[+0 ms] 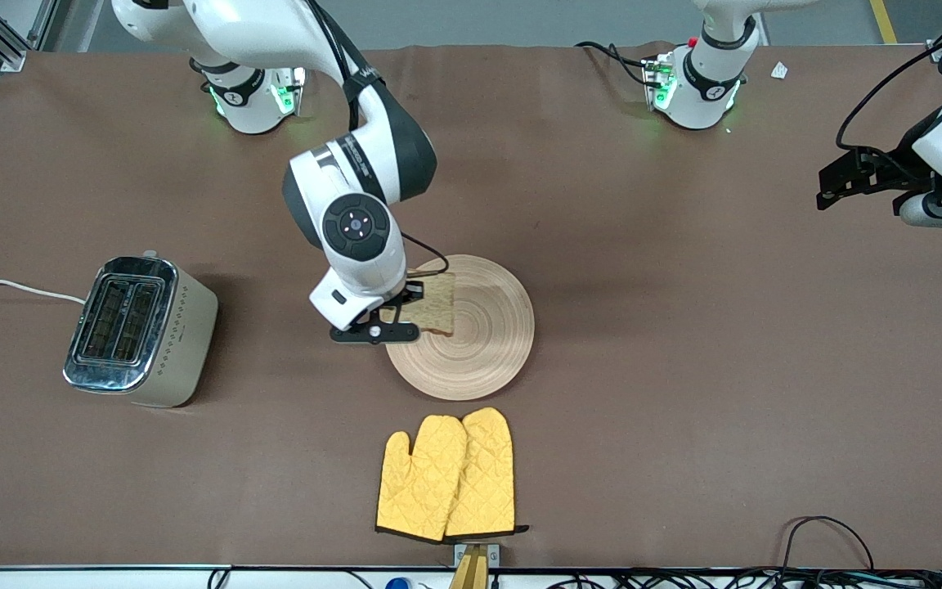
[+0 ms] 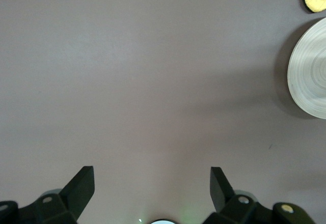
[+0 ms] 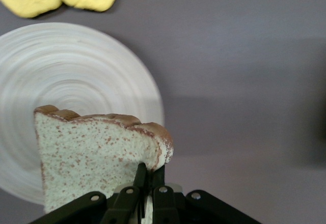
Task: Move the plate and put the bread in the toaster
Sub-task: 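Lift the bread slice with the right gripper off the plate, then carry the bread with the right gripper above the toaster slot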
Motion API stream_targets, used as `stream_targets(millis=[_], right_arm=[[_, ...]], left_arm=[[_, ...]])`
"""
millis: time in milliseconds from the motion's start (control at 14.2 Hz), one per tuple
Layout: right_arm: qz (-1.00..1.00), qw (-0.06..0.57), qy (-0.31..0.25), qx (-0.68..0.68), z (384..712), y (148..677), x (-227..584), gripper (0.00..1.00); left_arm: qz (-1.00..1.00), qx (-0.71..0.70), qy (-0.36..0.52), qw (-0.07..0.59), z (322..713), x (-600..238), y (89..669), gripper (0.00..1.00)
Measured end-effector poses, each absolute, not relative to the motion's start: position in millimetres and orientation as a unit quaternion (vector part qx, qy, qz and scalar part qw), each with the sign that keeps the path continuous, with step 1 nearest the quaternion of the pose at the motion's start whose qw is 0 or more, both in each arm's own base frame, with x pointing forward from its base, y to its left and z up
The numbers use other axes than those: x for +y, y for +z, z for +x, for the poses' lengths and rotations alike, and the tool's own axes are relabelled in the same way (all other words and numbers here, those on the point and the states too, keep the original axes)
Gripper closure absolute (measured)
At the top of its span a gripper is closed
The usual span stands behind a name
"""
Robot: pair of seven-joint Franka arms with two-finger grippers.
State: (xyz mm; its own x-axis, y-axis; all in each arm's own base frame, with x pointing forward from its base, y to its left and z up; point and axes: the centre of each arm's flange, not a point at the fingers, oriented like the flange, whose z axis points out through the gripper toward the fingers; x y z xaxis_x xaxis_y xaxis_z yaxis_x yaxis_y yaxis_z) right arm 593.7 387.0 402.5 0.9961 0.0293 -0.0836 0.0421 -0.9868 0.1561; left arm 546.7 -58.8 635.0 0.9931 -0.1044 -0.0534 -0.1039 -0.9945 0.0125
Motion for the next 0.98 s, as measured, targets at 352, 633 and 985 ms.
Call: stream_targets(millis=[352, 633, 985], right_arm=[[0.973, 0.231, -0.005, 0.013, 596, 467, 331, 0.93], [0.941, 0.338, -0.017, -0.020, 591, 496, 286, 0.93], [0.885, 0.456, -0.044, -0.085, 606, 505, 206, 0.93]], left_arm=[[0.998, -0.052, -0.027, 0.005, 547, -59, 635, 0.00], [0.998, -0.053, -0.027, 0.005, 547, -59, 635, 0.00], [0.998, -0.053, -0.029, 0.005, 547, -60, 633, 0.00]])
